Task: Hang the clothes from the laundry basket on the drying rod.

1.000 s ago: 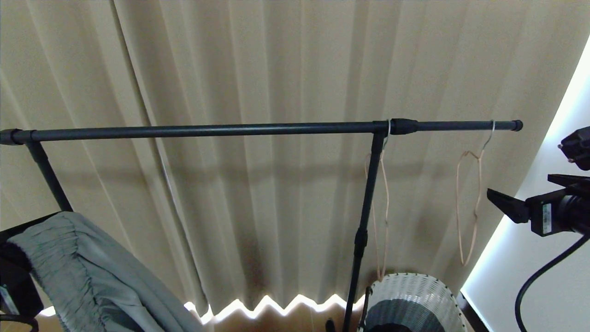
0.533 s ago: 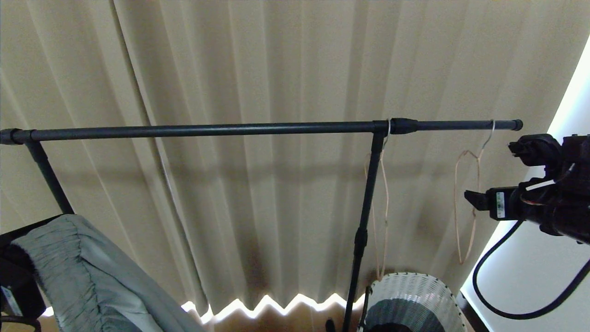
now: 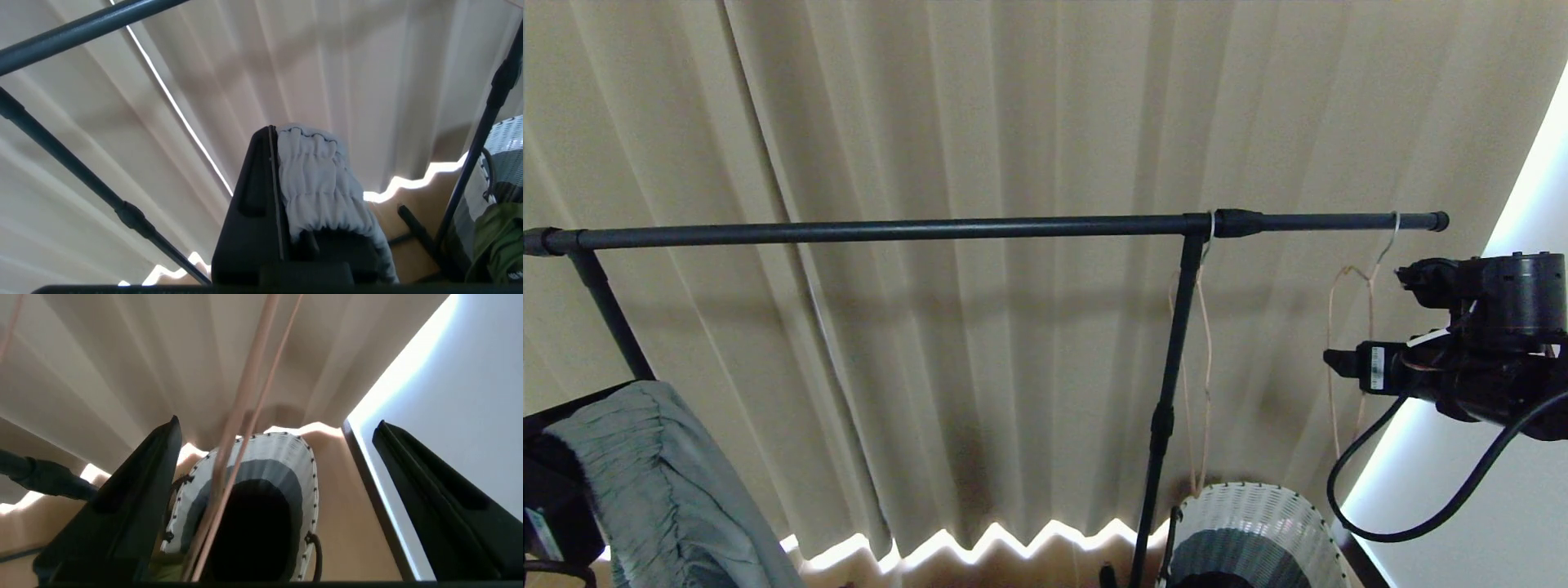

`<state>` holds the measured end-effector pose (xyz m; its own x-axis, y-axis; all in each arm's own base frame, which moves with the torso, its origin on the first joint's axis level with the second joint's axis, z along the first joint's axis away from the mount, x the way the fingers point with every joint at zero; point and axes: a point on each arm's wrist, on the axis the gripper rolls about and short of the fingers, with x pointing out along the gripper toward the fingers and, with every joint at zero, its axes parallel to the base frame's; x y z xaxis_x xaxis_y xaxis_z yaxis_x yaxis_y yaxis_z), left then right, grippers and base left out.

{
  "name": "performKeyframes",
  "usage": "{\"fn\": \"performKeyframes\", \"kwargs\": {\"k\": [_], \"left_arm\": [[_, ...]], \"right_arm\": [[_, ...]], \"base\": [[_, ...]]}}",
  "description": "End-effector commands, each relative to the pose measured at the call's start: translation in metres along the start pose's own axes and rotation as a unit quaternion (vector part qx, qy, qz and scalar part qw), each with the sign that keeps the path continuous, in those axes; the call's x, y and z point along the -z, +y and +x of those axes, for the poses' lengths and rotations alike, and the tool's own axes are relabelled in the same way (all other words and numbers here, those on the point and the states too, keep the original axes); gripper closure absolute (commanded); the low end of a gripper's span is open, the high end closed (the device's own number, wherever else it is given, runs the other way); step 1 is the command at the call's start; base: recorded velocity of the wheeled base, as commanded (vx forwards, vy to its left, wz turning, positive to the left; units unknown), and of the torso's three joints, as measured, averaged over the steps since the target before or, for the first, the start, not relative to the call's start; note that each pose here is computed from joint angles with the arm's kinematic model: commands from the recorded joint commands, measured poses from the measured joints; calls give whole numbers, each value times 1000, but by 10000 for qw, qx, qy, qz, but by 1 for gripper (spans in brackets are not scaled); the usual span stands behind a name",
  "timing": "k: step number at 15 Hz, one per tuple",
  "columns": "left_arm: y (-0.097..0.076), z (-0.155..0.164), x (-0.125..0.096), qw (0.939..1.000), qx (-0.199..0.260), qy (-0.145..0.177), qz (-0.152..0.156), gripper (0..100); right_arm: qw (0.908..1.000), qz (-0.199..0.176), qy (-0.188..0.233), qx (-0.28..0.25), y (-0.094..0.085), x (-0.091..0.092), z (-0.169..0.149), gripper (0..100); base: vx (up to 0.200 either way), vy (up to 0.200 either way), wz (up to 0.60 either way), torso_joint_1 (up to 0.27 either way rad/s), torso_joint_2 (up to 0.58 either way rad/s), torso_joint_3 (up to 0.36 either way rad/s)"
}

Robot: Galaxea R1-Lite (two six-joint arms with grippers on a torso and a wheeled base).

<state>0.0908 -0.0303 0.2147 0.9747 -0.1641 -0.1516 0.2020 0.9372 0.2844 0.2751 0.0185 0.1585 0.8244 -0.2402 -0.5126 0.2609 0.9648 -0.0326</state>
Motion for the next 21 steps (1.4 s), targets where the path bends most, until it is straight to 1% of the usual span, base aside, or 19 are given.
{"fn": "performKeyframes", "kwargs": {"k": [1,2,4,9,10,17,21], "left_arm": [[0,0,0,10000,-1,6,1,100],[0,0,1,10000,-1,6,1,100],[-1,0,3,10000,7,35,7,100],[-1,0,5,10000,13,57,11,100],[-1,0,5,10000,15,64,13,100],[-2,0,6,10000,19,79,16,100],[-2,-1,7,10000,21,86,17,100]], "right_arm": [[10000,-18,78,15,1,3,5,0],[9999,57,105,28,2,3,7,0],[9998,54,118,124,3,4,10,0],[9998,90,123,146,3,3,13,0],[9998,94,124,152,2,3,13,100],[9997,110,83,183,1,3,10,100],[9997,170,-87,145,-1,-3,4,100]], "base": [[0,0,0,0,0,0],[0,0,0,0,0,0],[0,0,0,0,0,0],[0,0,0,0,0,0],[0,0,0,0,0,0],[0,0,0,0,0,0],[0,0,0,0,0,0]]}}
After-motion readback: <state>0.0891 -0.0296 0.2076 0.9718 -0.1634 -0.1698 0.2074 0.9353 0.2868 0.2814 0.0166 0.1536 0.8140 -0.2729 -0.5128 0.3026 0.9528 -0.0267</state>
